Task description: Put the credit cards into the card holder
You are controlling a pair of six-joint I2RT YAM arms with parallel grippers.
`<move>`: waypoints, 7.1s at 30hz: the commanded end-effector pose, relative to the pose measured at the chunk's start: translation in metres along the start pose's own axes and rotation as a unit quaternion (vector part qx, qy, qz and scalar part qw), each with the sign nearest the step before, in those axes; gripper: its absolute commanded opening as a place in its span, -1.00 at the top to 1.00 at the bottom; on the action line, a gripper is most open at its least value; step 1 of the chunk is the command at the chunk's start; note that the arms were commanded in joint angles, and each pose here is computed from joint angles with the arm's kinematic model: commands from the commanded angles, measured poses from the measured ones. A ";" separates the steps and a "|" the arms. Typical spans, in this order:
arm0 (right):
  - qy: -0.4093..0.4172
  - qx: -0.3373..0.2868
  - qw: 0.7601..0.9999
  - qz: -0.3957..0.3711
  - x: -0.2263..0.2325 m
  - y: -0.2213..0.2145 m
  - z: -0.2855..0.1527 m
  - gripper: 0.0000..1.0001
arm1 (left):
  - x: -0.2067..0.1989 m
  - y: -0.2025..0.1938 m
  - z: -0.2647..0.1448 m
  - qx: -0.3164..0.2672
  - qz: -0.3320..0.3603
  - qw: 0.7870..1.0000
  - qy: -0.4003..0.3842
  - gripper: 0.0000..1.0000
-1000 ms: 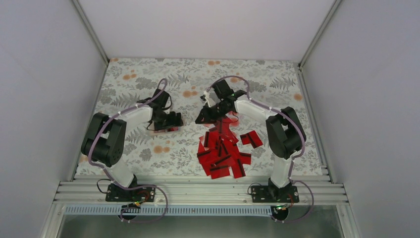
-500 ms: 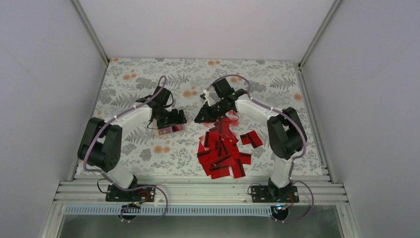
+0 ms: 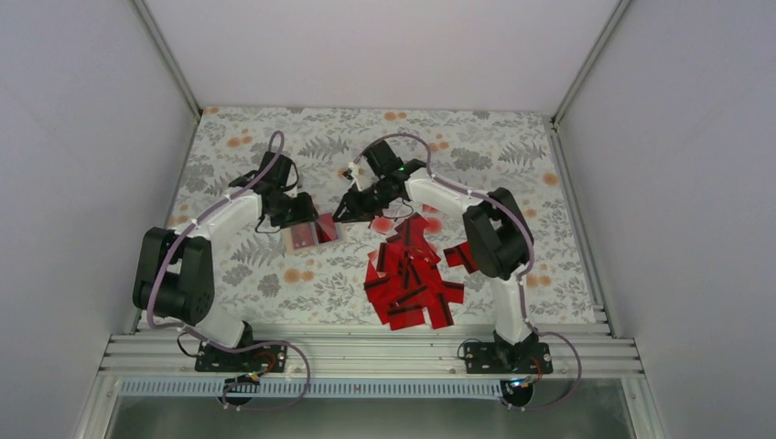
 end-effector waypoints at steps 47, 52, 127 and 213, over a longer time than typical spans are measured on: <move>-0.055 0.038 0.997 0.044 -0.037 0.015 0.065 0.46 | 0.031 -0.002 0.067 0.086 0.040 0.995 0.014 0.83; -0.046 0.035 0.998 0.040 -0.032 0.018 0.062 0.46 | 0.030 -0.003 0.066 0.087 0.039 0.995 0.014 0.83; 0.055 0.021 0.998 -0.023 0.011 0.040 0.082 0.52 | 0.028 0.021 -0.031 -0.044 -0.028 0.998 0.023 0.85; -0.069 0.038 0.997 0.015 -0.035 0.017 0.053 0.43 | 0.030 -0.009 0.066 0.095 0.030 0.995 -0.032 0.95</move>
Point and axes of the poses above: each gripper's point midway between its finger pads, its own z axis out along the fingers, its own x axis along the line the jaws close on, y = z × x, the point moved 6 cm from there along -z, back along the fingers, and after that the axes turned 15 degrees about -z, right-handed, at the moved point
